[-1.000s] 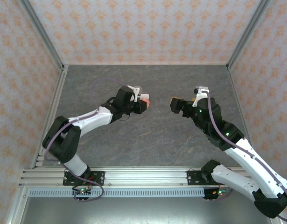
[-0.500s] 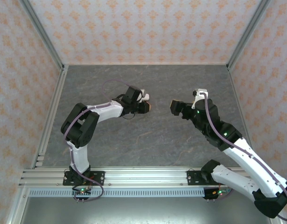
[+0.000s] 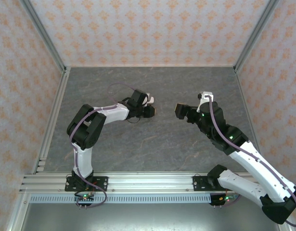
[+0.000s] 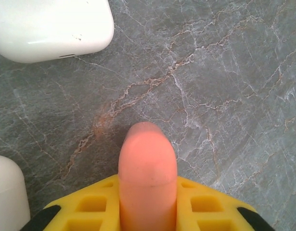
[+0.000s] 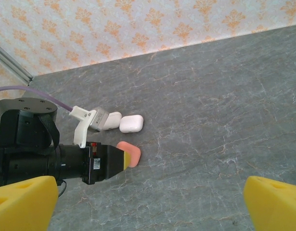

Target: Insert the wireless bluetooth earbuds into the charging case

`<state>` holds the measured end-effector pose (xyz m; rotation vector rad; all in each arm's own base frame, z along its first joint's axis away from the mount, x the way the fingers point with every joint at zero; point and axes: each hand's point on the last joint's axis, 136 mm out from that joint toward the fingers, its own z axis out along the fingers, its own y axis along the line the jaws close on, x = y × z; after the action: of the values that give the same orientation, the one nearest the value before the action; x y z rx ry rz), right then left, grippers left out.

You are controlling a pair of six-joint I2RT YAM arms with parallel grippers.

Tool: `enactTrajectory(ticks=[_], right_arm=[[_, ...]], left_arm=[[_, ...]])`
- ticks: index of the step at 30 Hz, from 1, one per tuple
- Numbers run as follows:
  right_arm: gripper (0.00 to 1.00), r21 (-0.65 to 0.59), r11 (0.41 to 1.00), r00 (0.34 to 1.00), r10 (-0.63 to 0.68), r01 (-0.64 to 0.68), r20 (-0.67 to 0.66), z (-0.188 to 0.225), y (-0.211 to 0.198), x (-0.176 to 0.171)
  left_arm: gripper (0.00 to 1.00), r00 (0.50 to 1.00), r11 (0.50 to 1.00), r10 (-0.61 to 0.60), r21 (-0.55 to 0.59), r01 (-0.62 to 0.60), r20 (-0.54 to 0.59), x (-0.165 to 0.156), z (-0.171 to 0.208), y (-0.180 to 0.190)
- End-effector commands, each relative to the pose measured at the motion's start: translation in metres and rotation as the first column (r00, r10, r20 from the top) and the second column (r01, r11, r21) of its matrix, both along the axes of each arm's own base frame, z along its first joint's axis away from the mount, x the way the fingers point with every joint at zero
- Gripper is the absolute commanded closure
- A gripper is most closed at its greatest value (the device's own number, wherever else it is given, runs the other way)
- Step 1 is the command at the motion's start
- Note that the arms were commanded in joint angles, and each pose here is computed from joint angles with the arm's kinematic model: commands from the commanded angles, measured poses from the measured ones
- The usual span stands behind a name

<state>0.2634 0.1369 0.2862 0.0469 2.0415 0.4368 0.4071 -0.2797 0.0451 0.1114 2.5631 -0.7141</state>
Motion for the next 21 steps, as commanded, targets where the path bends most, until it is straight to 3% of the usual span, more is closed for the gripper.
enactTrajectory(ticks=[1,5,10,21], right_arm=[[0.01,-0.025,0.999,1.000,-0.022,0.021,-0.013,-0.006,-0.006,-0.001],[0.01,-0.038,0.999,1.000,-0.025,0.024,-0.015,-0.008,-0.007,-0.001],[0.01,-0.055,0.998,1.000,-0.026,0.026,-0.010,-0.008,-0.009,0.000],[0.01,-0.121,0.992,0.999,-0.042,0.044,0.019,-0.006,-0.019,0.004]], left_arm=[[0.70,0.999,0.999,0.038,0.027,-0.038,0.012,0.008,0.000,0.008],[0.61,0.999,0.998,0.042,0.035,-0.043,0.024,0.009,0.006,0.011],[0.58,0.998,0.998,0.043,0.036,-0.044,0.039,0.006,0.016,0.014],[0.54,0.981,0.997,0.068,0.012,-0.071,0.179,-0.004,0.091,0.031]])
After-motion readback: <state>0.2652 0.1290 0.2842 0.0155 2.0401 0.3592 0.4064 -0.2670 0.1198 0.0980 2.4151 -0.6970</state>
